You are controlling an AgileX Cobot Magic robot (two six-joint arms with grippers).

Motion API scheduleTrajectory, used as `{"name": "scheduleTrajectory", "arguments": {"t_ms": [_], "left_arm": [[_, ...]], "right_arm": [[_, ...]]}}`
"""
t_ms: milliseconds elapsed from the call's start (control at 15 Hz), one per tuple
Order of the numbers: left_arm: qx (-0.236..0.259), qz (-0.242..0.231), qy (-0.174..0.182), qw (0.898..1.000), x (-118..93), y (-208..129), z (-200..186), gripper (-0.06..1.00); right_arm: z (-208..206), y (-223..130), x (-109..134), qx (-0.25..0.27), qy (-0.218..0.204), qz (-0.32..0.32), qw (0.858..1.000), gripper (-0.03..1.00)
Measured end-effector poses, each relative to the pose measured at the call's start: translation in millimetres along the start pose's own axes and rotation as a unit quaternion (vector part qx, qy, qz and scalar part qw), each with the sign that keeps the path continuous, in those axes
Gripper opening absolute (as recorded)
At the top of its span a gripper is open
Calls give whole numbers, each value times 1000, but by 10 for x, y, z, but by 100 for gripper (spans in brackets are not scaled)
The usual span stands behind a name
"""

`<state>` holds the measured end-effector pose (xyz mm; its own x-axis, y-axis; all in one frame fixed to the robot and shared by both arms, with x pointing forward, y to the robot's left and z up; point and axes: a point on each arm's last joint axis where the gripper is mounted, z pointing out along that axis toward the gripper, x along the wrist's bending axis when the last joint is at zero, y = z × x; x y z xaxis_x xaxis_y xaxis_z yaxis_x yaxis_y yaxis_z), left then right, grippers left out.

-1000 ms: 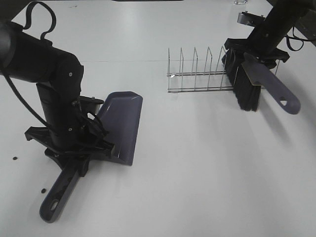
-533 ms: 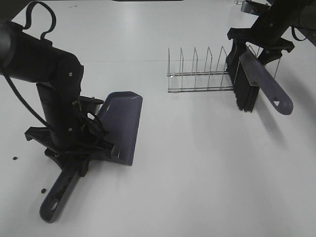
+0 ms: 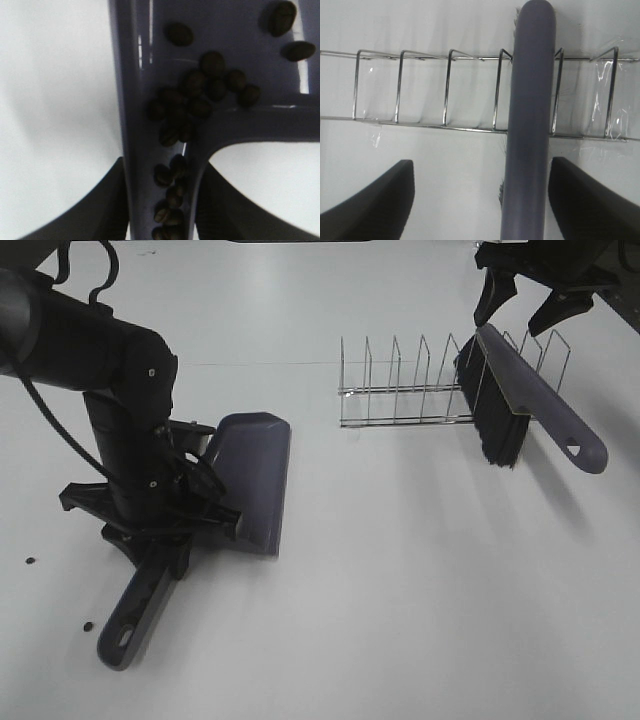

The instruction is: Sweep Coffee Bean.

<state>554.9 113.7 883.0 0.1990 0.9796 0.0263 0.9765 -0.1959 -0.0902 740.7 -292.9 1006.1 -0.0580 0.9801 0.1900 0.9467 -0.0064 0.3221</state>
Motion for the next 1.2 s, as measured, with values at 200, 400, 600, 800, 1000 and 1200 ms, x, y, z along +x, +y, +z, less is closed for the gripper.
{"name": "scheduleTrajectory", "arguments": {"t_ms": [200, 400, 600, 800, 1000, 1200], "left_arm": [[-16, -4, -8, 1000, -28, 112, -64, 33], [-3, -18, -9, 1000, 26, 222, 50, 33], [-2, -35, -11, 999, 135, 283, 86, 33], [-10, -46, -13, 999, 227, 328, 84, 33], [-22, -44, -17, 999, 221, 350, 87, 50], [-11, -27, -14, 999, 228, 319, 49, 63]], "right_arm": [[-250, -175, 56, 12, 0, 3, 1000, 66], [-500, -450, 120, 30, 4, 11, 999, 66], [-636, -708, 155, 50, 5, 16, 999, 66], [-693, -1221, 174, 104, 4, 27, 994, 66], [-874, -1509, 218, 110, 4, 28, 994, 66], [-1218, -1665, 294, 69, 4, 19, 997, 66]]}}
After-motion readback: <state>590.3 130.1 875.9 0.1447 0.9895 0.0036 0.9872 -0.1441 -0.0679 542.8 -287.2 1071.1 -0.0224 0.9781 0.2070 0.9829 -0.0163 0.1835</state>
